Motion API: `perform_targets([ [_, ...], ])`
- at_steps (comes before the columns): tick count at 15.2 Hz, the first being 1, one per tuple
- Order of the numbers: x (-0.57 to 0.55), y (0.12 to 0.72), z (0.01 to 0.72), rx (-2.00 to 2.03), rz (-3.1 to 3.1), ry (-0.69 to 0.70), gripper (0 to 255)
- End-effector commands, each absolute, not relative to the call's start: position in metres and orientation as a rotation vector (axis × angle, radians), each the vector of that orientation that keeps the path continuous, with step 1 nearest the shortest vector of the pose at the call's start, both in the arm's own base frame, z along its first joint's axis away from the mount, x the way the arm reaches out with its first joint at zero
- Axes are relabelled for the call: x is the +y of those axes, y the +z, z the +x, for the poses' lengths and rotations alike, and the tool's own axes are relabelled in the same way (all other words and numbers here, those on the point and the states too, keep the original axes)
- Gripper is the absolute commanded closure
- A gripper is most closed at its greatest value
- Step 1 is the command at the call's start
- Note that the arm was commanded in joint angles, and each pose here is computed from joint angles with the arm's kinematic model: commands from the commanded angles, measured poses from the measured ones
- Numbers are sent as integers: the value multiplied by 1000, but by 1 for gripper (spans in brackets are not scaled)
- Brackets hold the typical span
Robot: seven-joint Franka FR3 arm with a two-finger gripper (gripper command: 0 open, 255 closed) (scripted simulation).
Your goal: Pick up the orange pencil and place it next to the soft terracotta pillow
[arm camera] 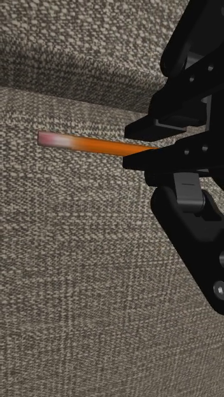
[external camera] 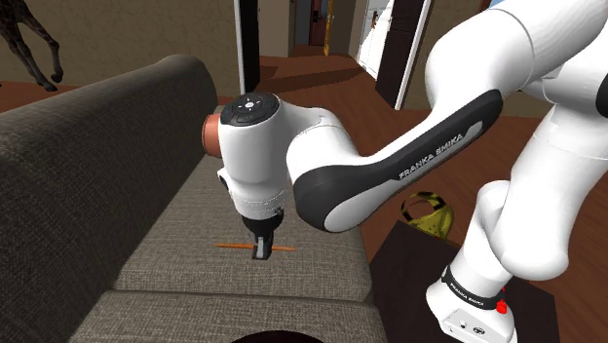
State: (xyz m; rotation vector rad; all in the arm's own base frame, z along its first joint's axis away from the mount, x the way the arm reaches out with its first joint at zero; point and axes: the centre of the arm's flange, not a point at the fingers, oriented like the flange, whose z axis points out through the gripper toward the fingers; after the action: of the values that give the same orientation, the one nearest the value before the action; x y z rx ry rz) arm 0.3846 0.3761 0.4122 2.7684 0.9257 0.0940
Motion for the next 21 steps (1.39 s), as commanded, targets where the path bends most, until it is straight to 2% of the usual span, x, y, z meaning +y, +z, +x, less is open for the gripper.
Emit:
perform_targets([
  [1,376,423,384,926,2768,93,255],
  [21,376,529,384,926,2768,93,255],
])
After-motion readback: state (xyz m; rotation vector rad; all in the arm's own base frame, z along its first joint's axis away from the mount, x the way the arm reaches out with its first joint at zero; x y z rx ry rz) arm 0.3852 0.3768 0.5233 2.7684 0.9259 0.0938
